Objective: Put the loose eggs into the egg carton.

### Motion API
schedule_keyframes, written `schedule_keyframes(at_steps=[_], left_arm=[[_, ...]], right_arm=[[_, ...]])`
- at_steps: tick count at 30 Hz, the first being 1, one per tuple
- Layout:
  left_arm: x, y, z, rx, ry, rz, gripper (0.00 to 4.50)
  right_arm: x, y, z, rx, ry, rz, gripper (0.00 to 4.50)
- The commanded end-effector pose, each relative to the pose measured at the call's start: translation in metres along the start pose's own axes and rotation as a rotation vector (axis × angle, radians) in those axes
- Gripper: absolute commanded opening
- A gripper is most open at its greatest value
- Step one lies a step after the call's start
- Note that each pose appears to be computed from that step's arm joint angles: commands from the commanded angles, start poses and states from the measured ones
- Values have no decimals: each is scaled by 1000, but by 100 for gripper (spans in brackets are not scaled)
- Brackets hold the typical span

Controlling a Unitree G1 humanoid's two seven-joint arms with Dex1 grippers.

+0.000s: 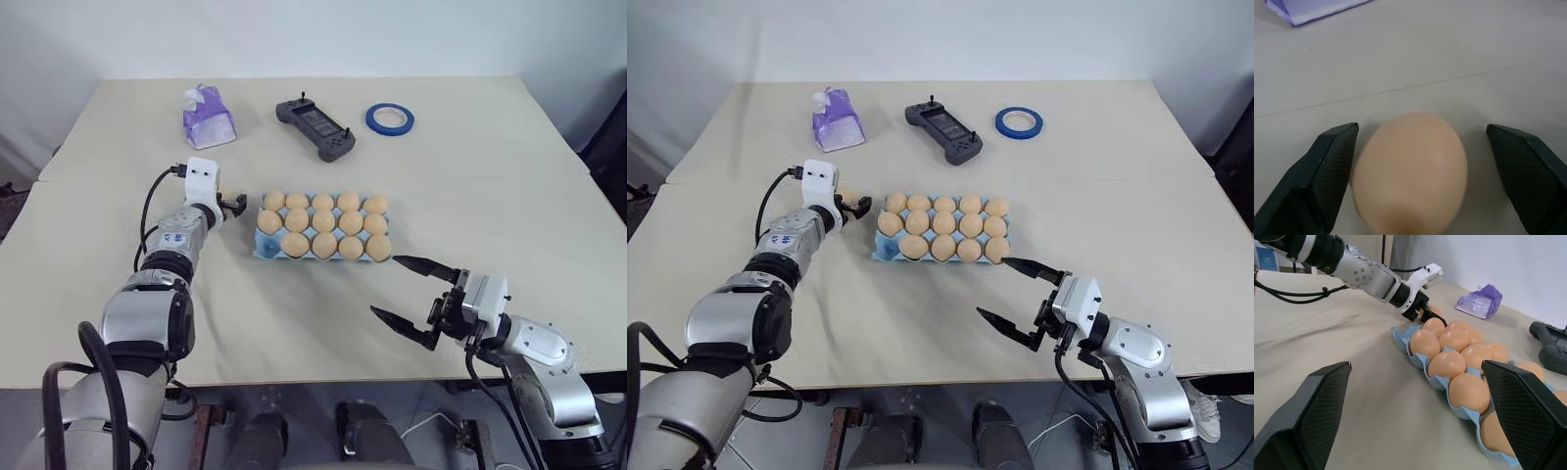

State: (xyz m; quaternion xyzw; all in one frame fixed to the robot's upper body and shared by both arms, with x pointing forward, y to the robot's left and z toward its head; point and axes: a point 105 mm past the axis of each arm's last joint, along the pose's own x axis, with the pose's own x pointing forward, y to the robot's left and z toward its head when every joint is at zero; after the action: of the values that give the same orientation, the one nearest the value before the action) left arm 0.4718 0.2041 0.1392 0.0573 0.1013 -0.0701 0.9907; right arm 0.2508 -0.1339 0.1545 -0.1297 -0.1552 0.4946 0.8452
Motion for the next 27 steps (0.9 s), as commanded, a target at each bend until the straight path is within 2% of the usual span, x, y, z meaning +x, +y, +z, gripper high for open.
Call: schedule_keyframes(at_steps=[1,7,9,13,17,19,21,23,27], left_arm=[[0,5,15,-4,-39,19,387],[-3,7,13,-14,-64,0,203],[-5,8,15,-20,-104,-17,175],[-15,7,34,21,-258,-135,174],[-47,-1,55,122,-455,-411,174],[-64,-7,60,196,-502,-541,174],[-79,-16,57,263,-490,-670,174],[-89,-28,45,318,-421,-790,174],[-93,-38,18,354,-283,-862,174]], right_arm=[[1,0,13,-46,-35,-14,450],[2,1,12,-39,-31,-15,450],[3,1,11,-35,-33,-10,450],[5,3,12,-32,-36,-3,450],[2,3,12,-27,-27,-3,450],[-1,3,12,-24,-17,-2,450],[-2,3,12,-23,-13,-2,450],[-2,2,12,-23,-12,-3,450],[0,-2,13,-30,-15,-6,450]])
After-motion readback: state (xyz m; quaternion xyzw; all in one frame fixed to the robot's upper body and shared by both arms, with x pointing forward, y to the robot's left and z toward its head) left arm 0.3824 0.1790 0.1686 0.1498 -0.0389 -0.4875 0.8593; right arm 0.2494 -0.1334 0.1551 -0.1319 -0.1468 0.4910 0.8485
